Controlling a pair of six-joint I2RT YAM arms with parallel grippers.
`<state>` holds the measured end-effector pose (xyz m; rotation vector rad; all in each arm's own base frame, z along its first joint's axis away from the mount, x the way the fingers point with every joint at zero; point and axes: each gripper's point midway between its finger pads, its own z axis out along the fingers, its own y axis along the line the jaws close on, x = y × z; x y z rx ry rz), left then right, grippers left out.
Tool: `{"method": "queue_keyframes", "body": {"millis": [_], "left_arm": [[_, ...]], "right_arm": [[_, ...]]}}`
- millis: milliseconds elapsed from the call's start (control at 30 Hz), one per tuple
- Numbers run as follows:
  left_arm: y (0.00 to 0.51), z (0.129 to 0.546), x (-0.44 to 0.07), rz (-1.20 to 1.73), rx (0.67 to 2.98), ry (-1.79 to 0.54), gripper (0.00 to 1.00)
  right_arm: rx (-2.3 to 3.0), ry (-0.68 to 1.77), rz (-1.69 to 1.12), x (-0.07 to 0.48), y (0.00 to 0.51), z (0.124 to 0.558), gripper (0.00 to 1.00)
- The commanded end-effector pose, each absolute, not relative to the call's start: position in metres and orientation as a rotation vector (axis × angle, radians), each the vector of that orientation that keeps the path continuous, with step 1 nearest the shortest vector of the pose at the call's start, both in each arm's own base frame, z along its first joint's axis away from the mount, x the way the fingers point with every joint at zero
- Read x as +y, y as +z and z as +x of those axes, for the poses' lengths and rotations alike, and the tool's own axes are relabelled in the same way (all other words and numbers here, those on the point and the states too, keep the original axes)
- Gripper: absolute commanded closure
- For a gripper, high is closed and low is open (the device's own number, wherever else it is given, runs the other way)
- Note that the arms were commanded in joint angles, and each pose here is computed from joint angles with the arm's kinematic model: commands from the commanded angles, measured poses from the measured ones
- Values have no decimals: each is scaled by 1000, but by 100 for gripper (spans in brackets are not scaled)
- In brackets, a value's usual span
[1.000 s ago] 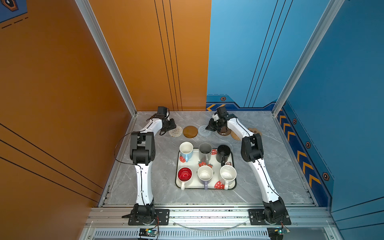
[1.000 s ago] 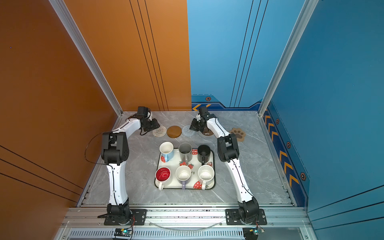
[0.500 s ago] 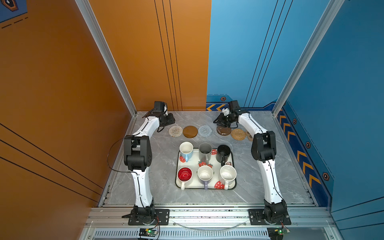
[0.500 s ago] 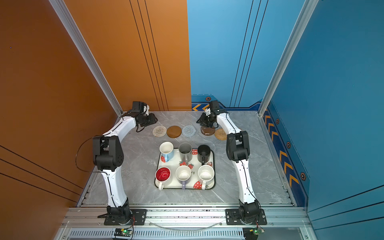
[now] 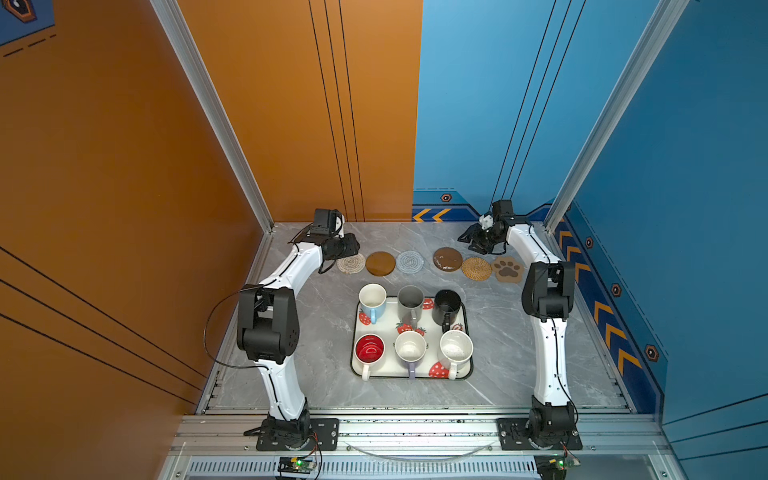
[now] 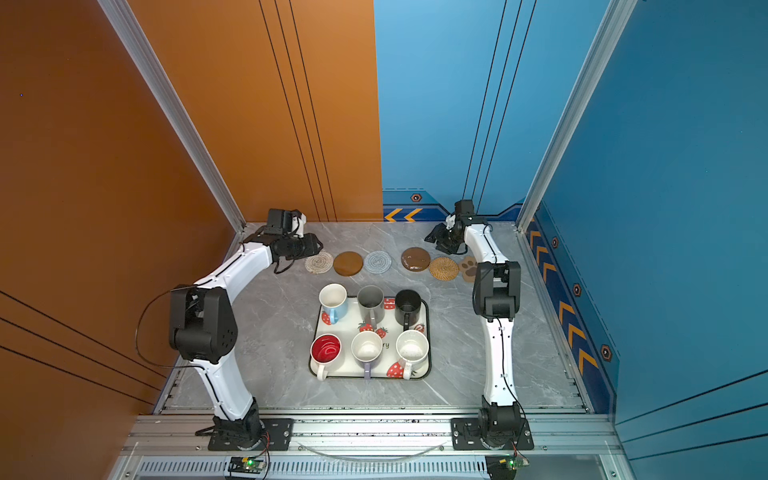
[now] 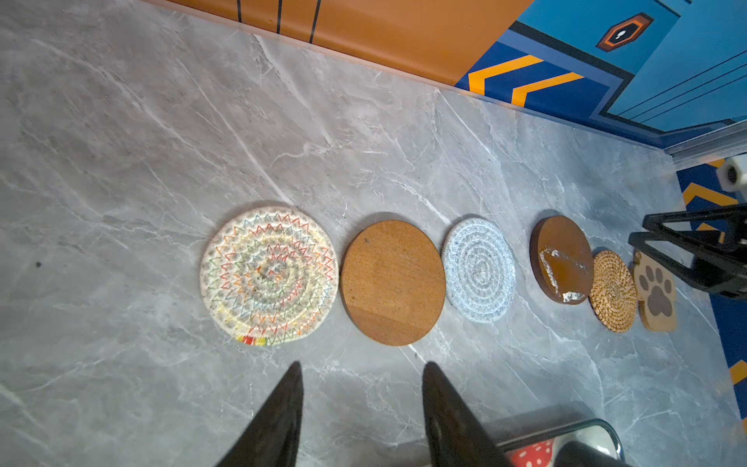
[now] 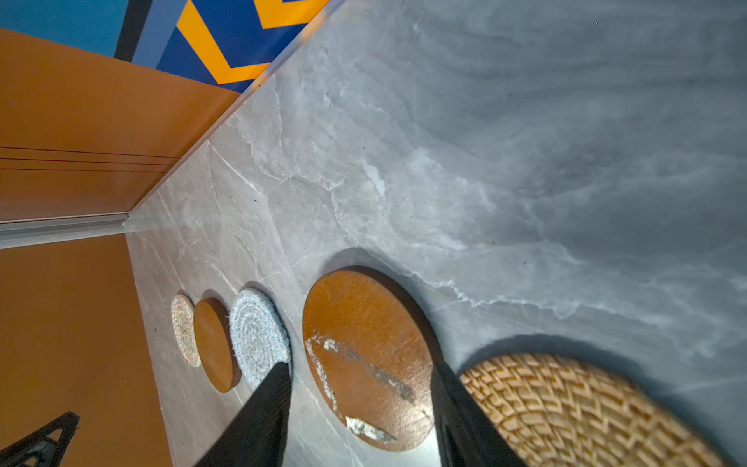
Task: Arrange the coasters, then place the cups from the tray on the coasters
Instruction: 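Raise both grippers and move the right gripper toward the dark brown coaster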
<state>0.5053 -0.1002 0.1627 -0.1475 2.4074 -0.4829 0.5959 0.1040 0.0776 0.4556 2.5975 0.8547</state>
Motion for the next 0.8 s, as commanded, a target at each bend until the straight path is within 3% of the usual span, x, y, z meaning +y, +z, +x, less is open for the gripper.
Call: {"method": "queue_keyframes", "body": {"millis": [0,333,767], "left_arm": [[185,499,-106,-136,2346,-523,51],[193,491,-112,-152,2332,-525,51],[193,486,-112,-163,2327,-526,52]], "right_arm": [[2628,811,464,95,64,598,44],[2626,873,438,98,46,608,45],[2711,932,364,132,25,585,57]]}}
